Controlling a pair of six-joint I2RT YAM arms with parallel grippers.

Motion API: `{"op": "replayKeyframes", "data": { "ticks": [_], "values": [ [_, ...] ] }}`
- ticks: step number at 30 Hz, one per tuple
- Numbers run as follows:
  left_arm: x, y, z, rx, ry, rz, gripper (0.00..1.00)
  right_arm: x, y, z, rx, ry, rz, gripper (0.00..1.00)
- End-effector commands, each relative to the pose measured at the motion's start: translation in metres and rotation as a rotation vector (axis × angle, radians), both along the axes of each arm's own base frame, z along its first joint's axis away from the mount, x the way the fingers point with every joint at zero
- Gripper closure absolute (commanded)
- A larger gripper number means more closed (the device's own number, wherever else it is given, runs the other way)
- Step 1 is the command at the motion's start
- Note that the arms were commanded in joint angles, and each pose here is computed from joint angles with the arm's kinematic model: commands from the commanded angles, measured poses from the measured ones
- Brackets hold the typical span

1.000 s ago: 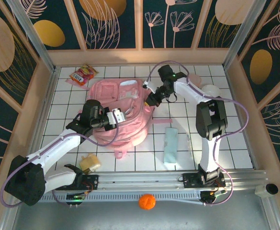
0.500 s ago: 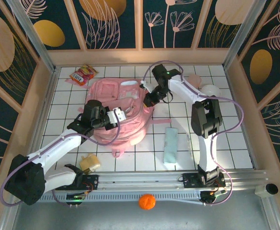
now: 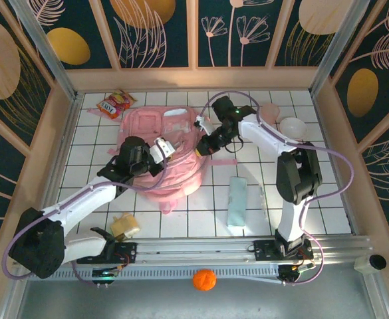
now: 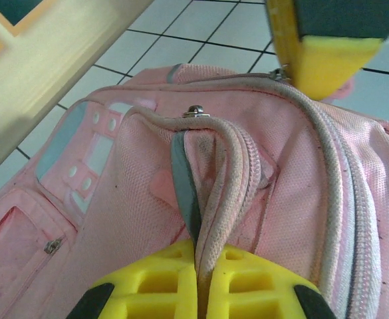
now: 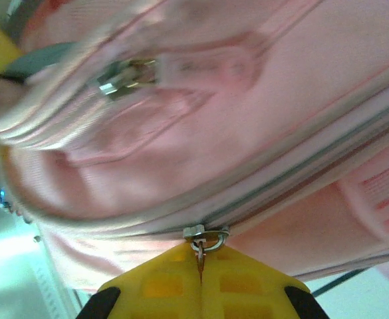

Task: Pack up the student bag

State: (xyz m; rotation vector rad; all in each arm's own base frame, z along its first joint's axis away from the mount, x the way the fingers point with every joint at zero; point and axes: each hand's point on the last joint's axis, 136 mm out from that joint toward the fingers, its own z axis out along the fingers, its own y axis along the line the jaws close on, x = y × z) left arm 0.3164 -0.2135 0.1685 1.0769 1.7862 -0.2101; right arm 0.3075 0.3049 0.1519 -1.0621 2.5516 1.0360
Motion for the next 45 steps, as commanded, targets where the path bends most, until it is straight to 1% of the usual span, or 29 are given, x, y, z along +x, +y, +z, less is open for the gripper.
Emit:
{"op": "replayKeyframes", "data": {
  "ticks": [1,3,7,9,12,14,17,22,25,28,33,37,40,41,45],
  "values": [
    [0.035,0.021,0.028,-0.007,-0.104,0.201,1.00,-0.022,0.005,0.026,0.064,0.032,0.013,1.00],
    [0.039,0.021,0.029,-0.008,-0.106,0.221,1.00,-0.030,0.009,0.027,0.058,0.039,0.025,1.00],
    [0.046,0.013,0.037,-0.056,-0.095,0.247,1.00,-0.044,0.019,0.028,0.062,0.066,0.046,1.00],
    [0.050,0.010,0.038,-0.071,-0.093,0.266,1.00,-0.046,0.023,0.030,0.067,0.090,0.024,1.00],
    [0.060,0.013,0.042,-0.105,-0.097,0.336,1.00,-0.050,0.025,0.033,0.073,0.130,0.000,1.00],
    [0.065,0.011,0.042,-0.128,-0.076,0.354,1.00,-0.051,0.027,0.034,0.076,0.159,-0.035,1.00],
    [0.068,-0.001,0.048,-0.213,-0.033,0.360,1.00,-0.049,0.030,0.037,0.093,0.206,-0.095,1.00],
    [0.065,-0.018,0.061,-0.413,0.057,0.374,1.00,-0.041,0.034,0.042,0.130,0.239,-0.211,1.00],
    [0.064,-0.022,0.060,-0.493,0.109,0.402,1.00,-0.035,0.033,0.046,0.151,0.228,-0.279,1.00],
    [0.067,-0.022,0.063,-0.558,0.132,0.437,1.00,-0.029,0.032,0.049,0.161,0.219,-0.343,1.00],
    [0.077,-0.027,0.085,-0.720,0.152,0.476,1.00,-0.020,0.028,0.053,0.146,0.172,-0.433,1.00],
    [0.088,-0.031,0.102,-0.851,0.182,0.517,1.00,-0.020,0.030,0.057,0.142,0.146,-0.474,1.00],
    [0.091,-0.037,0.101,-0.880,0.203,0.527,1.00,-0.023,0.033,0.058,0.134,0.138,-0.491,1.00],
    [0.094,-0.041,0.116,-0.909,0.187,0.513,1.00,-0.024,0.034,0.057,0.130,0.137,-0.497,1.00],
    [0.095,-0.044,0.124,-0.954,0.187,0.520,1.00,-0.026,0.040,0.061,0.148,0.136,-0.517,1.00]
  ]
}}
